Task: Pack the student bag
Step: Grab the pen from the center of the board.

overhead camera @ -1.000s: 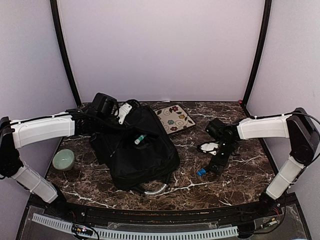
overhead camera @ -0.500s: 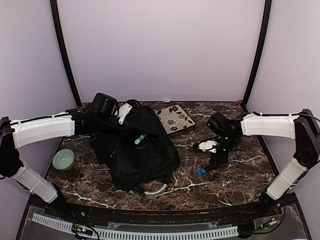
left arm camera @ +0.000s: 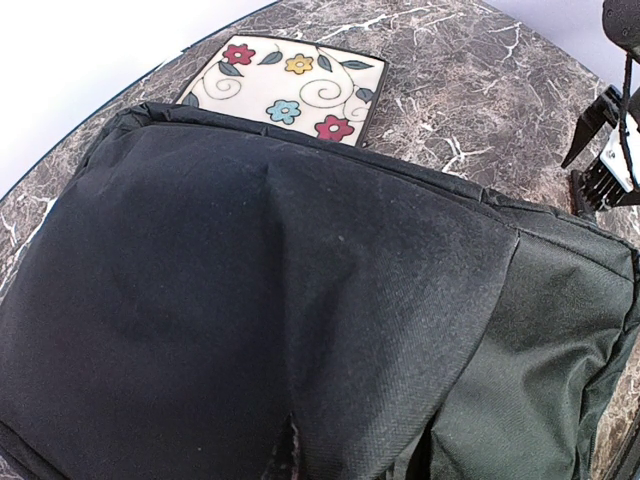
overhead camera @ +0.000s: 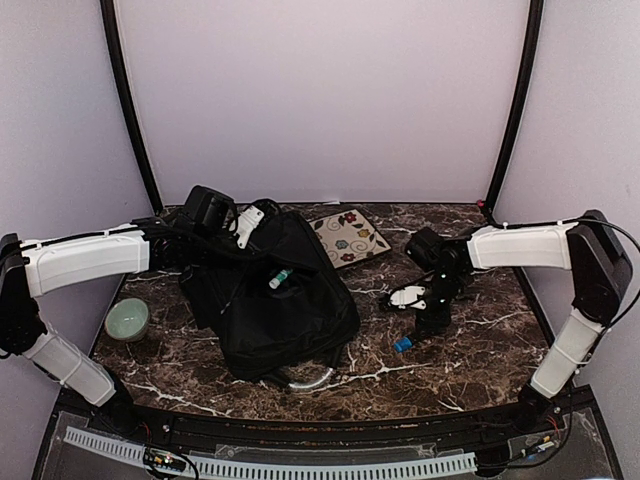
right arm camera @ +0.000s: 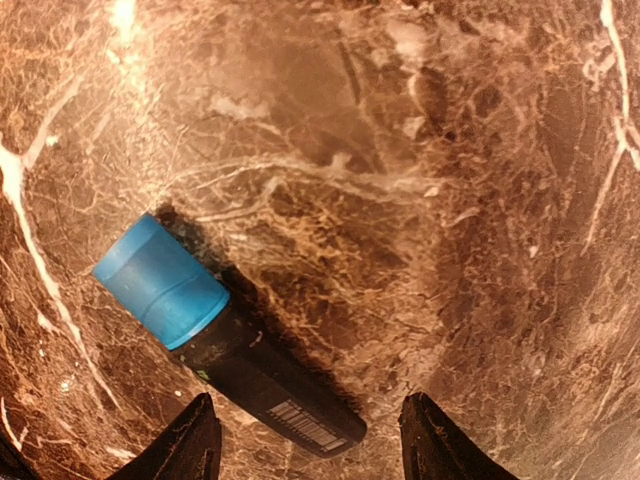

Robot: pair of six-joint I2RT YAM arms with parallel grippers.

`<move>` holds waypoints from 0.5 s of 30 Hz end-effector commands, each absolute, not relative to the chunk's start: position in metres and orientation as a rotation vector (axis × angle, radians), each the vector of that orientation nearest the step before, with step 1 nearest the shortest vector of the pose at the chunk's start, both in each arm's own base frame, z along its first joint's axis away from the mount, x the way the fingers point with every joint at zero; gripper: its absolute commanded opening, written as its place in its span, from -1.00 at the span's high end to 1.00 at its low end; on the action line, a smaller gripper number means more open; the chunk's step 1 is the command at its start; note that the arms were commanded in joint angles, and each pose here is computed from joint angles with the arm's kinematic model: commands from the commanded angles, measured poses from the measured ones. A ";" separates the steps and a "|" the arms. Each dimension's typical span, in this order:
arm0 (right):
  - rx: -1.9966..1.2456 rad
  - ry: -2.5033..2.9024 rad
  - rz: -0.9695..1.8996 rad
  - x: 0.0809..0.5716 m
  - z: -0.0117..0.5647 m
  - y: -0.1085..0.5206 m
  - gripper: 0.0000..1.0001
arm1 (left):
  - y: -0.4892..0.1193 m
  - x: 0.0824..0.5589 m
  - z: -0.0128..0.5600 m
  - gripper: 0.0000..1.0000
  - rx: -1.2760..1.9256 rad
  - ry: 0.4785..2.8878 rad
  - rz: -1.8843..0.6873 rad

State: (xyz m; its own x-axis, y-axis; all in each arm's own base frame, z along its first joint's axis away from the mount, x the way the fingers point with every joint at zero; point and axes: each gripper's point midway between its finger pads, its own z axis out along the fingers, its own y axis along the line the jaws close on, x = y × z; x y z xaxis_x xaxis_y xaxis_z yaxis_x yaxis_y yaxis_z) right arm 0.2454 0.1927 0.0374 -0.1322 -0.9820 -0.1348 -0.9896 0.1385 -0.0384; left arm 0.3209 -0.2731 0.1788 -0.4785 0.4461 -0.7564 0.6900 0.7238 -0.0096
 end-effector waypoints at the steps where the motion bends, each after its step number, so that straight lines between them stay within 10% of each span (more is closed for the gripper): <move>1: -2.052 2.261 0.111 0.229 0.026 0.189 -0.23 | -0.285 0.328 0.233 1.00 0.824 1.985 -0.484; 15: -2.022 2.287 0.026 0.223 0.017 0.186 0.11 | -0.286 0.328 0.232 1.00 0.825 1.986 -0.485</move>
State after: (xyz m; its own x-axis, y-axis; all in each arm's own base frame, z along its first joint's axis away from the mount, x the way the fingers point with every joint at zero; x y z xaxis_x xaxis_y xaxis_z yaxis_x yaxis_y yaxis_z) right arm 0.2187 0.1838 0.0162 -0.1003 -0.9922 -0.0737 -0.9949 0.1009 -0.0053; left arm 0.3209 -0.2731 0.1788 -0.4785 0.4461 -0.7564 0.6902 0.7236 -0.0098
